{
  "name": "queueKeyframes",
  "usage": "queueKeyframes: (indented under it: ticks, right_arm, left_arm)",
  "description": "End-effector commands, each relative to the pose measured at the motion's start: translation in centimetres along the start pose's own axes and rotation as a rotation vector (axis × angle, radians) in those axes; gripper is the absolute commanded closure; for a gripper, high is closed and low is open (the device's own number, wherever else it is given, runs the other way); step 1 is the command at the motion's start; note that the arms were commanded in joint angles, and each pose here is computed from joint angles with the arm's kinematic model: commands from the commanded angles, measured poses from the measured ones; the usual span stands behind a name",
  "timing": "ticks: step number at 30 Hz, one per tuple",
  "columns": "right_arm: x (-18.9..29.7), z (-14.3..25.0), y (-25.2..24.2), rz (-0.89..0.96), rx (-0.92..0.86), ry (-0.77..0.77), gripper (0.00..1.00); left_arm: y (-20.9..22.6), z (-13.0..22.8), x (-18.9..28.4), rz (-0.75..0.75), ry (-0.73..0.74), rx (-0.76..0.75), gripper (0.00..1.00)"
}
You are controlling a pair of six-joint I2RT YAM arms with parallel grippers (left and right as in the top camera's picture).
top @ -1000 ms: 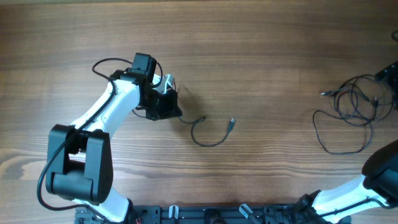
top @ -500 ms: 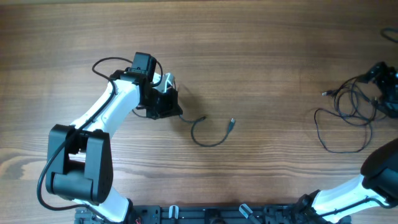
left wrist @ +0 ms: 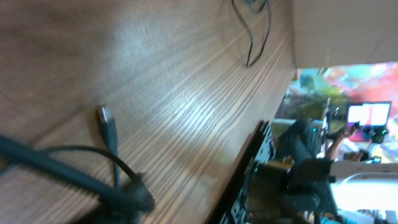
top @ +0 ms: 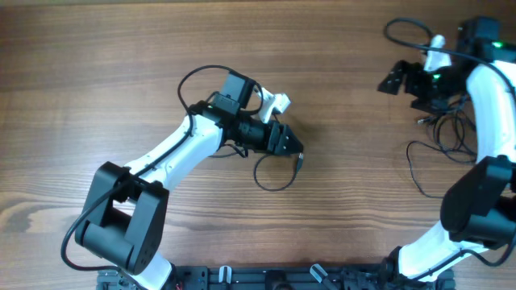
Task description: Untangle cables
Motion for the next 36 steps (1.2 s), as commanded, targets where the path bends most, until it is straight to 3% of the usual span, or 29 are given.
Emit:
queueKeyframes:
  ticks: [1,6,13,16,19,27,36]
  right_arm:
    - [-1.4,0.2,1.8,0.025,0.107,0.048,0.00]
    - [-2.7,0.4,5.5,0.001,0.205,0.081,0.00]
    - [-4.7,1.3,11.7,-0.040,0.364,0.121,0.00]
    - [-5.3,1.5,13.9,-0.054,0.431,0.114,0.00]
    - [-6.1,1.2,16.8,-0.073,0.520,0.078,0.00]
    - [-7.9,1.0,22.8,-0.066,0.698,-0.010,0.00]
    - [-13.5,3.3,23.9,0.027,0.647,0.097,0.05]
  left_arm:
    - [3.1,-1.0,1.1,-0.162,-0.074,0.017,0.21]
    - [7.0,-1.7,4.0,-0.295,-0.134,0.140,0.09]
    - [11.6,-2.5,9.7,-0.321,-0.225,0.345,0.01]
    - [13.2,-2.6,11.3,-0.357,-0.263,0.406,0.00]
    - [15.7,-2.4,13.3,-0.444,-0.331,0.559,0.00]
    - [19.1,-0.2,16.3,-0.586,-0.369,0.758,0.00]
    - [20.6,0.5,17.9,-0.643,-0.412,0.849,0.00]
Point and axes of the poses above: each gripper's point midway between its finger pads, its own x axis back along the fingers, its own y axis along the line the jaws close on, z = x × y, the point moved 2 cm from there along x, back along the fingers, and after that the axes turned 15 degrees about x, right-handed, at the moved point
